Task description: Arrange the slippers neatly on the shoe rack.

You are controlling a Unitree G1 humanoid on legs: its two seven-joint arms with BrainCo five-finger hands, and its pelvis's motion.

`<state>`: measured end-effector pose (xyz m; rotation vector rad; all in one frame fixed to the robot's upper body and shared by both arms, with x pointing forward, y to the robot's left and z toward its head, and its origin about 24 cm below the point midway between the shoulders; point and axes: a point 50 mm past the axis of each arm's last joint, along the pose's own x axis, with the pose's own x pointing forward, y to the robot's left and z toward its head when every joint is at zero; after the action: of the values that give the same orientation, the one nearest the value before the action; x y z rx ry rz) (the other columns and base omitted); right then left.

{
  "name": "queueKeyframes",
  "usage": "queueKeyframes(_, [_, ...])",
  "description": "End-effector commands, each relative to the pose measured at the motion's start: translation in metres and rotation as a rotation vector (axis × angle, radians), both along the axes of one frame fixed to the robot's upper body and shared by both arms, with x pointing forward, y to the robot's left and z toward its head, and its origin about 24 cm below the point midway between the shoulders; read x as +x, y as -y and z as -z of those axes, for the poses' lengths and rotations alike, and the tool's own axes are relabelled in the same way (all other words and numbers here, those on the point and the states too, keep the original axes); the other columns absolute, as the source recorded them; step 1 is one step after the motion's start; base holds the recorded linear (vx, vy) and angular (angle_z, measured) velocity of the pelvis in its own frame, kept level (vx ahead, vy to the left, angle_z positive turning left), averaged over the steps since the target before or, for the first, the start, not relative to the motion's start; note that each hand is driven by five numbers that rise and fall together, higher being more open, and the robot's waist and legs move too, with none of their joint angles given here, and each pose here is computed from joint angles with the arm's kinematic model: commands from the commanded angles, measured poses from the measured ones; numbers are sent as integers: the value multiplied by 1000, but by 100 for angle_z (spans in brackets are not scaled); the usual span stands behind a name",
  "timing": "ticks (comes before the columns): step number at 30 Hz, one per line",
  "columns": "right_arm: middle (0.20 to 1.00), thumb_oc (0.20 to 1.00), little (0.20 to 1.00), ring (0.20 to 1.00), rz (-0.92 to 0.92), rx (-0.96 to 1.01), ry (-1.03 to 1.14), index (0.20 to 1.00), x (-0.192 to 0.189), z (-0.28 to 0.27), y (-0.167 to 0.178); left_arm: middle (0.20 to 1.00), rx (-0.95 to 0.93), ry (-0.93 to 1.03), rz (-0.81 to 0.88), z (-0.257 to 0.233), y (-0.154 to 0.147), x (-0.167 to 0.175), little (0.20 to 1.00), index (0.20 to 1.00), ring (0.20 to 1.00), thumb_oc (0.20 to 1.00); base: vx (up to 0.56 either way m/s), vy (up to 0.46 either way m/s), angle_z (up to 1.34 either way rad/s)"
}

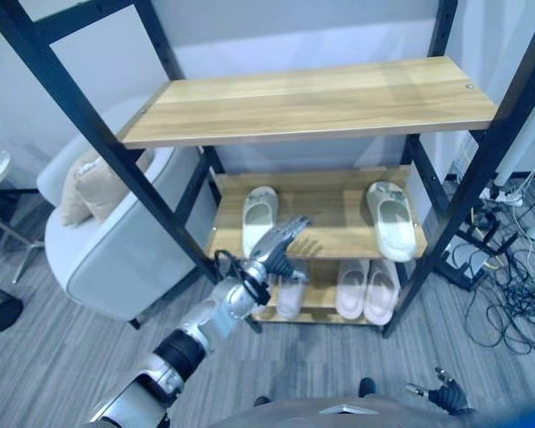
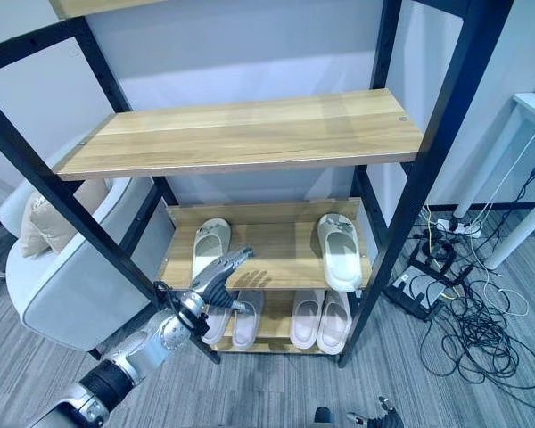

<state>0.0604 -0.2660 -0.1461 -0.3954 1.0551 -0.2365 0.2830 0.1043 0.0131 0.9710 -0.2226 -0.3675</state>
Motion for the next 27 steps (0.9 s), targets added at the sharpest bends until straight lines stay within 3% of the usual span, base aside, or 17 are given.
queueKeyframes(1, [1000,1000,1000,1000,-30,6,61,1000,24,-3,-5,1000,28,165,-127,-34,-12,41,1000,1000,1000,1000,27,-39,-3])
queueKeyframes(6, [1000,1000,1000,1000,-37,-19,72,1000,27,-7,3,1000,96,221,-219,-50,-23,65,1000,1000,1000,1000,3,-25,-10])
queueKeyframes(16, [1000,1000,1000,1000,-14,-27,94,1000,30,-9,6,1000,61,234,-329,-64,-36,81,1000,1000,1000,1000,12,-19,-9])
queueKeyframes(27, [1000,1000,1000,1000,-79,-40,119,1000,47,-11,3,1000,214,212,-520,-69,-80,99,1000,1000,1000,1000,7,-7,-1])
